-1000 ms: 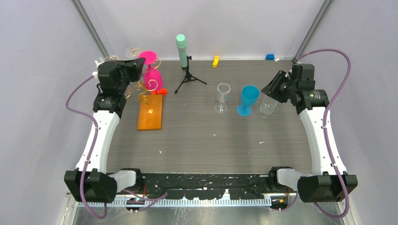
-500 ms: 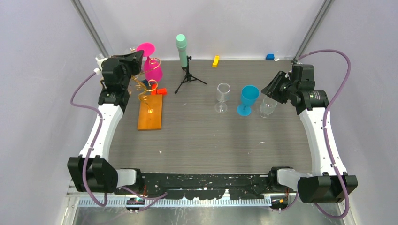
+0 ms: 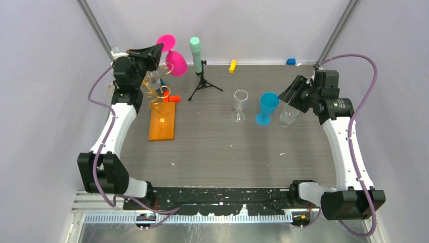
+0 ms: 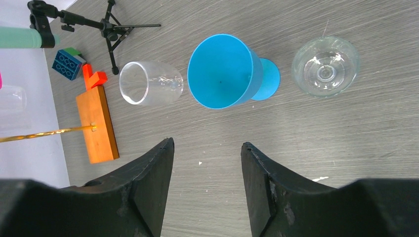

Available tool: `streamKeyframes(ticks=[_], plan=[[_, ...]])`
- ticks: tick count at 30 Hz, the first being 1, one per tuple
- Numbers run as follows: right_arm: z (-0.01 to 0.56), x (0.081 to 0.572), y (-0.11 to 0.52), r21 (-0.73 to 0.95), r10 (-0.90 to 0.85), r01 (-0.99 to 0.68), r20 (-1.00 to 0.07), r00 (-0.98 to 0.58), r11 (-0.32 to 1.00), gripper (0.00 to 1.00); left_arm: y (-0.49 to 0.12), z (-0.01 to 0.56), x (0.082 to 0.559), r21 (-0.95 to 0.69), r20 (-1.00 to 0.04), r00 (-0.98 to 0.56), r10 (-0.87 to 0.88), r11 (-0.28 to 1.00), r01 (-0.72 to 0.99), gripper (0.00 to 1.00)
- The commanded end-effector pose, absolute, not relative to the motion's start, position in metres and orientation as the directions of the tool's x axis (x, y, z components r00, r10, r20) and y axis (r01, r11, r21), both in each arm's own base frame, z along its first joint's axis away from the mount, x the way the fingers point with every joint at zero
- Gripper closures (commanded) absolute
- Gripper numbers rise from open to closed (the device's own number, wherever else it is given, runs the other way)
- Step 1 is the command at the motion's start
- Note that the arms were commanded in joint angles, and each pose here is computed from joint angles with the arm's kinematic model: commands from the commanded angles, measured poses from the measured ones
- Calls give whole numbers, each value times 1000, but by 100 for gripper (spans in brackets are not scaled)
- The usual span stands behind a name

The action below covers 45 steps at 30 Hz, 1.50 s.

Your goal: Take the wine glass off the wine glass rack

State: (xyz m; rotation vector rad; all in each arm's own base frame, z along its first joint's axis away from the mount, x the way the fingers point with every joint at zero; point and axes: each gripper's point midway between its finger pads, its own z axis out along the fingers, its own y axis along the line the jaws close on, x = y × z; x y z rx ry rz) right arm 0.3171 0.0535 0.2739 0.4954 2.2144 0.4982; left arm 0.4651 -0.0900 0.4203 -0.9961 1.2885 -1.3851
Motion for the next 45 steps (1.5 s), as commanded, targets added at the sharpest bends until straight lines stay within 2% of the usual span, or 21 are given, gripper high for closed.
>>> streamKeyframes(ticks=[1,6,10,16,25,29,30,35,38,45], plan=[[296,319,62,542,502,112,-653,-567,833,41,-101,479,436,-960,-87,-252,-964,13,280,100],[298,319,68,565,506,87,-646,-572,820,41,-104,489,421,-952,-102,-271,-957,15,307,100],[305,316,81,600,492,8,-648,-581,800,35,-108,504,404,-938,-118,-294,-948,9,348,100],[323,304,111,669,465,-163,-651,-600,726,25,-118,520,370,-920,-49,-394,-918,-113,375,100],[356,277,170,745,426,-392,-643,-636,540,20,-138,528,312,-902,-26,-504,-863,-196,383,100],[383,262,204,772,442,-492,-635,-634,403,20,-154,530,281,-892,-24,-561,-828,-235,385,100],[384,256,214,798,448,-484,-603,-660,360,20,-159,529,273,-891,-18,-578,-816,-249,379,100],[433,225,238,758,547,-619,-612,-570,203,19,-183,529,220,-869,2,-663,-749,-329,370,100],[440,212,245,750,560,-644,-602,-569,152,18,-189,522,196,-869,5,-690,-724,-344,355,100],[452,184,271,715,534,-698,-576,-618,-37,18,-193,507,178,-873,33,-711,-702,-367,322,100]])
